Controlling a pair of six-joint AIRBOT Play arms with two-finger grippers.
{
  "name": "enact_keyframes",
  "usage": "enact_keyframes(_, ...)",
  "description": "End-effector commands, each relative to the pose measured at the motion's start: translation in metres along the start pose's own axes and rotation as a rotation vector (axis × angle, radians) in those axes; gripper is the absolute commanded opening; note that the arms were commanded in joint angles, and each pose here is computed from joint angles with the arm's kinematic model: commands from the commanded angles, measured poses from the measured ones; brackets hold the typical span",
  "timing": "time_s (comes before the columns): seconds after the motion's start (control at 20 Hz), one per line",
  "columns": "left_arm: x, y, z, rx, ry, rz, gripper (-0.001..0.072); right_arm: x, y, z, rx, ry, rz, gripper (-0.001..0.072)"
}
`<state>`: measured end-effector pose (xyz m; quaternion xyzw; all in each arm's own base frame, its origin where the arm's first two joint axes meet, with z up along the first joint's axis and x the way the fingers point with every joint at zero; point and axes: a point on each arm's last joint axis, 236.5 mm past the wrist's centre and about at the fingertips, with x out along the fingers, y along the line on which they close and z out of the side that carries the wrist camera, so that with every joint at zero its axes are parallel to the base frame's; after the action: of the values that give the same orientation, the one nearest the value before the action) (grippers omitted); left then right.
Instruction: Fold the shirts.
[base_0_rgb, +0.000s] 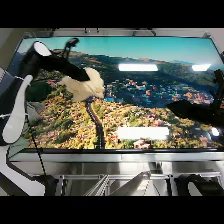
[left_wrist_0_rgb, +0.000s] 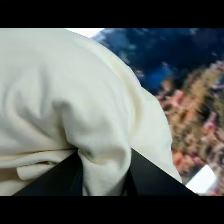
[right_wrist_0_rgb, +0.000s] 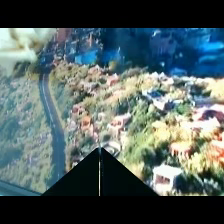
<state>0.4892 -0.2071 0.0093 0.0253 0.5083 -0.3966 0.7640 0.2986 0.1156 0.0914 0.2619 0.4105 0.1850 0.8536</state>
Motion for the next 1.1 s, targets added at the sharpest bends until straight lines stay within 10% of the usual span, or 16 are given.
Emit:
enact_keyframes(0.0,0.05,-0.105,-0.042,0.084,0.176,-0.152,0.0033,0.0,0.0,0.0,-0.001,0.001,0.001,0.0019)
enact_keyframes(0.1,0.07,-0.14,-0.06,0.125,0.241,-0.193,0.0107,0.0,0.0,0.0,-0.001,0.001,0.001,0.0019)
enact_keyframes(0.25,0.07,-0.163,-0.049,0.191,0.231,-0.198,0.0659,0.0,0.0,0.001,0.0,-0.006,0.0,0.0019)
enact_keyframes(0.3,0.058,-0.161,-0.034,0.188,0.207,-0.181,0.0682,0.0,0.001,0.0,0.0,0.001,0.002,0.002)
enact_keyframes(0.45,0.009,-0.113,-0.009,0.125,0.186,-0.047,0.0675,0.002,0.0,-0.01,0.005,0.047,0.006,0.005)
enact_keyframes(0.55,-0.015,-0.08,-0.031,0.023,0.244,-0.066,0.0554,0.012,-0.007,-0.016,0.031,0.092,-0.001,0.0359)
enact_keyframes(0.8,-0.024,-0.039,-0.123,-0.413,0.336,-0.346,0.0427,0.065,-0.015,-0.063,0.06,0.323,0.009,0.0365)
enact_keyframes(1.05,-0.003,0.003,-0.174,-0.614,0.3,-0.314,0.043,0.14,-0.012,-0.117,0.076,0.461,0.005,0.0362)
